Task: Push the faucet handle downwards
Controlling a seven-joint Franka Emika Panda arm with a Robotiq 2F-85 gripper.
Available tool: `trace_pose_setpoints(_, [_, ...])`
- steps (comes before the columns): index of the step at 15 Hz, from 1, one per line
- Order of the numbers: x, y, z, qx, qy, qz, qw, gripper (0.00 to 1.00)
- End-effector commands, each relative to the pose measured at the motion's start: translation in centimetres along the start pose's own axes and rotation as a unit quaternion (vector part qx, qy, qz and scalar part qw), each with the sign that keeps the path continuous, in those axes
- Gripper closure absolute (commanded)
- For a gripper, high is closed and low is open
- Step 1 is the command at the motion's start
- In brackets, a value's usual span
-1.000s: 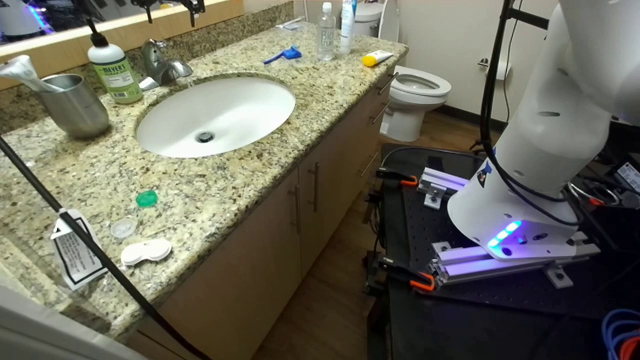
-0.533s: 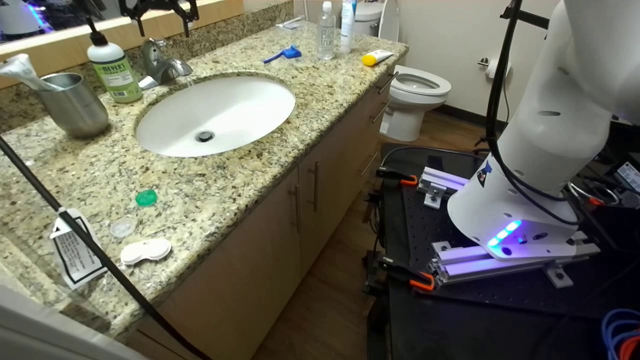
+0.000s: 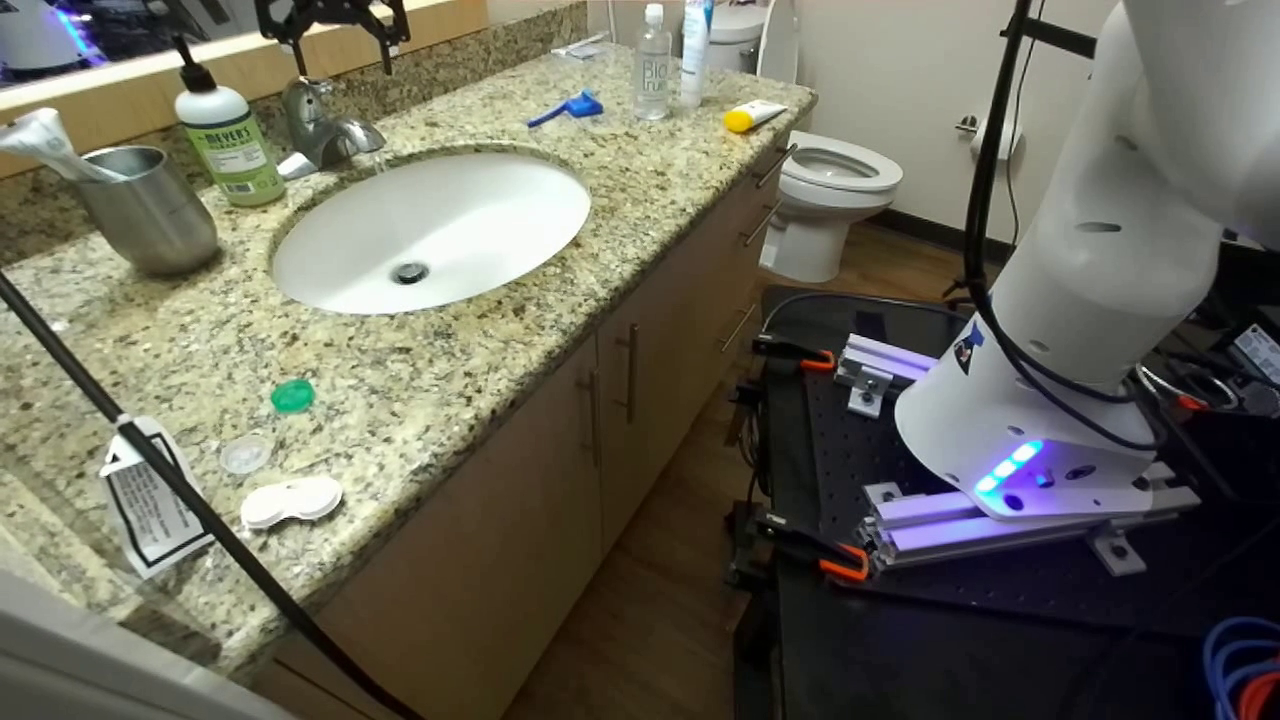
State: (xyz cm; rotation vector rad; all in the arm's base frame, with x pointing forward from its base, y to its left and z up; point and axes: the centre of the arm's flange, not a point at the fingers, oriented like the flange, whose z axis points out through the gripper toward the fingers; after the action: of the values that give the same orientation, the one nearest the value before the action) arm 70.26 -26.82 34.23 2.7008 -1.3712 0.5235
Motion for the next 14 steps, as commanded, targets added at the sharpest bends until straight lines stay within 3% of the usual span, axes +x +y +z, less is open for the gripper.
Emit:
trace_pose_setpoints(1, [0.0,0.0,0.0,0.0,0.0,0.0,1.0,0.0])
trace_pose_setpoints(4, [0.7,0.6,2.5,-0.053,-0.017,0.017,0.9983,0.0])
trace_pose_setpoints(11, [2.8,3.4,4.9,-0.108,-0.114,0.051,0.9863,0.0])
trace_pose_setpoints(12, [1.1,3.6,2.9,-0.092,-0.091,0.044,0.9906,0.0])
trace_pose_setpoints(14, [1.1,4.1,3.9,-0.098,-0.095,0.046,0.9896,0.0])
